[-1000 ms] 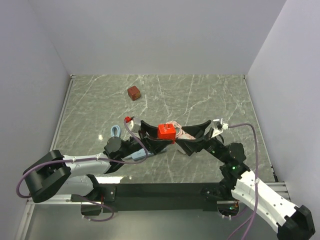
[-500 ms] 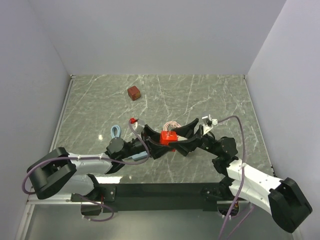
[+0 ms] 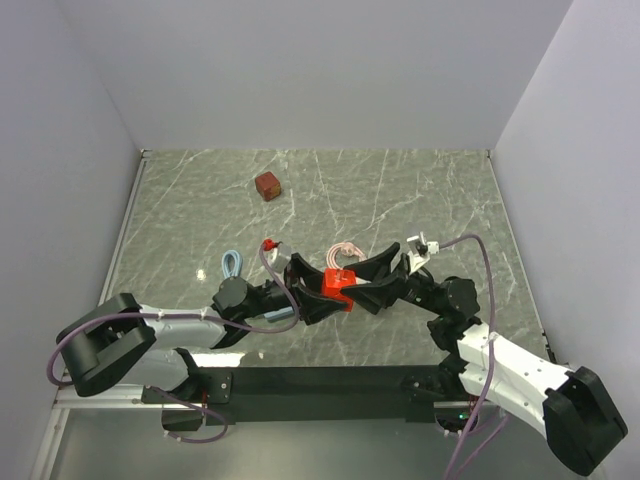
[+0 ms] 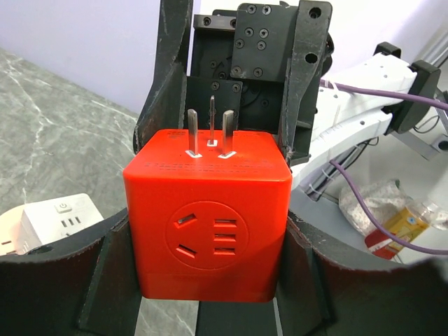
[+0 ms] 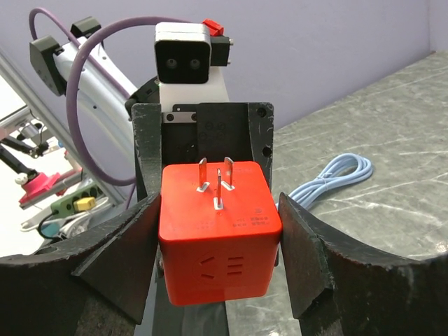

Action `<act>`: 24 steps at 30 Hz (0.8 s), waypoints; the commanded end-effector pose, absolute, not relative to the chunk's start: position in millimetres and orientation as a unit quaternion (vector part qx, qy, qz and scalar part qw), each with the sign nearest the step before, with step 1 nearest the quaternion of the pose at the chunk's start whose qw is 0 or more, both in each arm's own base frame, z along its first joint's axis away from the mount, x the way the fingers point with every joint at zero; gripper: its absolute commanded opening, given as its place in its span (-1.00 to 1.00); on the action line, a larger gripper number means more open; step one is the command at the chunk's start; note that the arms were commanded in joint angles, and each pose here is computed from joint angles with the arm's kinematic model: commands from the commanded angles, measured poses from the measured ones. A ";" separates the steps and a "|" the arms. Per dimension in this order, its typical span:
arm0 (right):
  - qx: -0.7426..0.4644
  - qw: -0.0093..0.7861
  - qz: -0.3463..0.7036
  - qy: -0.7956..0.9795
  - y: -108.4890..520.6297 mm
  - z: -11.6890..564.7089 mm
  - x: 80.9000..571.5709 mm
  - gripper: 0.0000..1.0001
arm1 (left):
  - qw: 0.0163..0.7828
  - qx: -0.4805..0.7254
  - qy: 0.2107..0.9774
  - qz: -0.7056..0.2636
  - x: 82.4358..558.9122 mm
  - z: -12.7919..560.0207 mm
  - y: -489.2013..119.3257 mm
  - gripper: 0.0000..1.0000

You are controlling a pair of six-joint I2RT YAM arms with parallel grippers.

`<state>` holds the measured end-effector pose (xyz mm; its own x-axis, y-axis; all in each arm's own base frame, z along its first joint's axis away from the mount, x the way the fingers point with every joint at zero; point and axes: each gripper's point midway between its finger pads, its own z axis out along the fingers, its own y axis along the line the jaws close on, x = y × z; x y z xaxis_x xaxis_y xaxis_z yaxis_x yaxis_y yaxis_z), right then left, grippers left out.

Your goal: Insert the plug

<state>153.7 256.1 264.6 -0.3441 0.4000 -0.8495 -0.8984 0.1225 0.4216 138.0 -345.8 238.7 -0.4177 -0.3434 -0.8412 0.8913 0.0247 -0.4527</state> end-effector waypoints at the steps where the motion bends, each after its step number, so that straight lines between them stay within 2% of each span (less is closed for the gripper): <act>1: -0.258 0.535 0.625 0.507 253.8 276.0 140.1 -0.09 | 0.582 0.248 0.363 -0.684 123.2 328.7 -316.8 -0.99; 6: -0.256 0.527 0.625 0.515 255.4 270.1 141.3 0.09 | 0.578 0.251 0.357 -0.690 120.3 330.0 -317.1 -0.99; 10: -0.251 0.526 0.622 0.522 255.1 264.5 143.0 0.50 | 0.577 0.253 0.356 -0.690 119.5 330.6 -317.5 -0.99; 13: -0.249 0.527 0.620 0.525 254.0 261.8 143.3 0.64 | 0.578 0.254 0.357 -0.688 119.1 330.4 -315.9 -0.99; 18: -0.248 0.530 0.620 0.522 251.7 262.4 140.4 0.76 | 0.584 0.253 0.358 -0.683 119.8 331.8 -314.2 -0.99; 24: -0.256 0.533 0.630 0.503 249.8 267.7 132.5 0.77 | 0.572 0.258 0.350 -0.695 114.6 331.6 -318.4 -0.99</act>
